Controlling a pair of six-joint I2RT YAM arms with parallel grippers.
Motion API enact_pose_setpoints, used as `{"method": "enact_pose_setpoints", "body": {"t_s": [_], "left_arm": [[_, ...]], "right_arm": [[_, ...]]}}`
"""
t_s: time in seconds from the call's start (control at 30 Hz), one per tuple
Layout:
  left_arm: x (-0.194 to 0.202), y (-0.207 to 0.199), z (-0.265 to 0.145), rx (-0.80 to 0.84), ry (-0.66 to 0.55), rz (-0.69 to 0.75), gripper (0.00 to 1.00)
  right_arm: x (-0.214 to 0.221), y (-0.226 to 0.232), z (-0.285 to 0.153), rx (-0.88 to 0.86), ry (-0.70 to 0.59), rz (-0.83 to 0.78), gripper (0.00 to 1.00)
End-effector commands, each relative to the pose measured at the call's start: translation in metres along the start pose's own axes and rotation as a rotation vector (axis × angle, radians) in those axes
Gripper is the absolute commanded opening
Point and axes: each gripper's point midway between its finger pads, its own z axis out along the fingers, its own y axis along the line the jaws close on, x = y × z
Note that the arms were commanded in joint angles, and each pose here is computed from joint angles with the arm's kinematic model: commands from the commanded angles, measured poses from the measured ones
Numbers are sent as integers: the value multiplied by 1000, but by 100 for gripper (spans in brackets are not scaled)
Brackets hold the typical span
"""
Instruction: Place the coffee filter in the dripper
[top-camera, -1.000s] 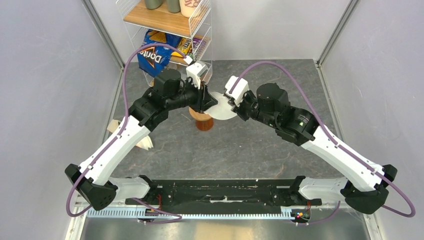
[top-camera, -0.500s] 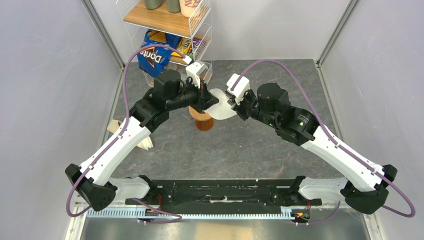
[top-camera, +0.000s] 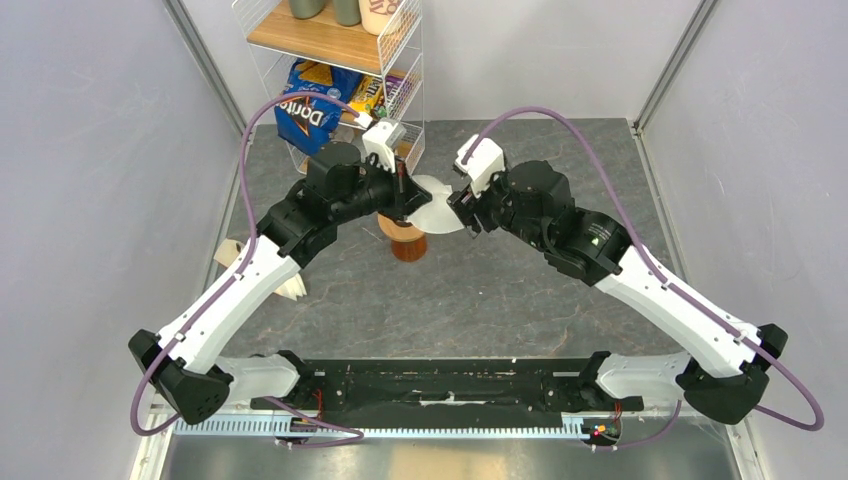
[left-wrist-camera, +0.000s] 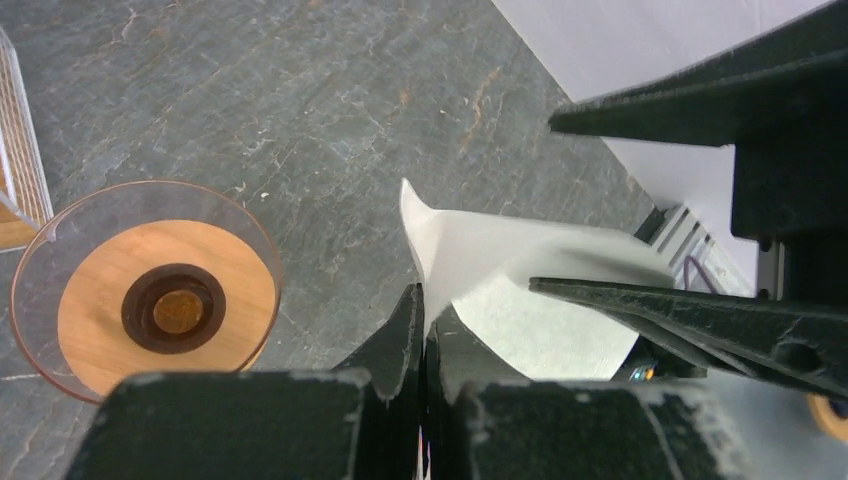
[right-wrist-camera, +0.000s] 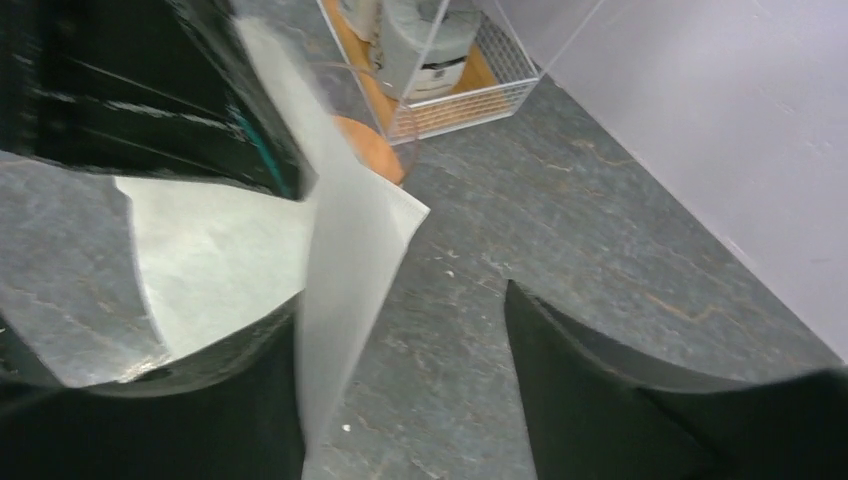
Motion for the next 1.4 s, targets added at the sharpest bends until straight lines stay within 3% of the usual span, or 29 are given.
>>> {"method": "enact_pose_setpoints", "body": {"t_s": [0.0, 0.07, 0.2, 0.33, 0.57, 0.67, 0.73, 1.03, 1.17, 1.37], "left_arm": [[-28, 3, -9, -64, -122, -119, 2], [-33, 6, -9, -80, -138, -147, 2], [-44, 0, -6, -50, -168, -181, 2], [-49, -5, -1, -22, -182, -200, 2], [-58, -12, 1, 20, -229, -198, 2], [-57, -13, 2, 27, -232, -204, 2], [-56, -13, 3, 30, -234, -207, 2], [-54, -12, 7, 19, -232, -233, 2], [-53, -14, 11, 20, -228, -230, 2], [-50, -16, 17, 1, -227, -185, 2]], "right_arm": [[-15, -21, -8, 78, -35, 150, 79], [-17, -19, -11, 55, -51, 179, 81], [-16, -28, -10, 92, -52, 229, 64], [-19, -32, -5, 105, -62, 262, 60], [-22, -37, 1, 123, -67, 362, 61], [-21, -41, 4, 146, -63, 396, 71], [-21, -45, 6, 165, -62, 420, 70], [-26, -49, 12, 183, -91, 432, 27], [-30, -45, 14, 157, -103, 440, 1], [-37, -37, 15, 99, -119, 432, 0]]}}
